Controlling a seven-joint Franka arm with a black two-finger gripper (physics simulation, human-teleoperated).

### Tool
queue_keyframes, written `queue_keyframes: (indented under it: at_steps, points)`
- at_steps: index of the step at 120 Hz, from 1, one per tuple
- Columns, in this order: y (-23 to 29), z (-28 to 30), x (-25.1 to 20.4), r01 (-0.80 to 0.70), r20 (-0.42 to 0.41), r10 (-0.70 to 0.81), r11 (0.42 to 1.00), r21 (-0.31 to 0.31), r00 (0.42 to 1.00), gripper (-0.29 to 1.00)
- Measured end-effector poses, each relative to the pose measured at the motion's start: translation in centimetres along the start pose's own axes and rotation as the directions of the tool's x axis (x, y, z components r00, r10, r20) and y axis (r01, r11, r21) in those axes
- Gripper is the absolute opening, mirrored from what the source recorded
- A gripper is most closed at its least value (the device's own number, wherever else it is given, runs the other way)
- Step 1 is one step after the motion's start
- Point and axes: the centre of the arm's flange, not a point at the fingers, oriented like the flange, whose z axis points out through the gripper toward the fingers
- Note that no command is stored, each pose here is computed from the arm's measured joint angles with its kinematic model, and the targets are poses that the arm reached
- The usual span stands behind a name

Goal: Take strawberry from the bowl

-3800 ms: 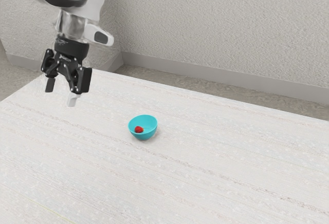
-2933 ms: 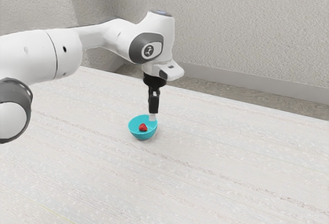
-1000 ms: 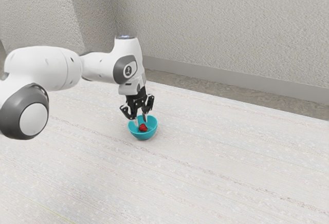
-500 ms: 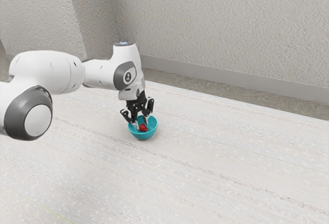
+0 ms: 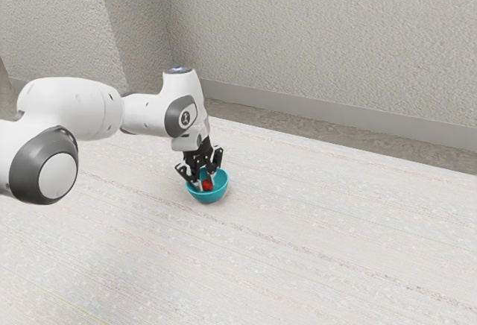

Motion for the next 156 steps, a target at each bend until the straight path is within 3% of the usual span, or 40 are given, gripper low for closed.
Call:
queue_keyframes:
  at_steps: [41,55,69,82,102,110,121,135,144,156]
  points:
    - [-0.5,-1.0,0.4,-0.017,0.002,0.017,0.999,0.030,1.000,0.01]
    - [-1.0,-3.7,1.6,-0.038,0.011,0.037,0.998,0.059,0.999,-0.01]
    - [-3.6,-6.4,7.7,-0.134,0.028,0.132,0.987,0.088,0.991,-0.02]
    - [-6.5,-2.6,15.3,-0.233,0.006,0.233,0.971,0.058,0.972,-0.03]
    - [-7.1,0.7,16.0,-0.228,-0.020,0.229,0.973,0.042,0.973,-0.03]
    - [-7.0,0.8,15.8,-0.222,-0.020,0.223,0.974,0.039,0.975,0.04]
    - [-7.0,0.4,15.8,-0.220,-0.015,0.221,0.975,0.037,0.975,0.25]
    - [-6.5,-9.8,17.1,-0.227,0.028,0.225,0.963,0.146,0.974,0.44]
    - [-4.2,-18.4,20.5,-0.234,0.046,0.230,0.947,0.222,0.972,0.52]
    - [1.6,-27.5,25.6,-0.129,0.050,0.121,0.959,0.251,0.991,0.59]
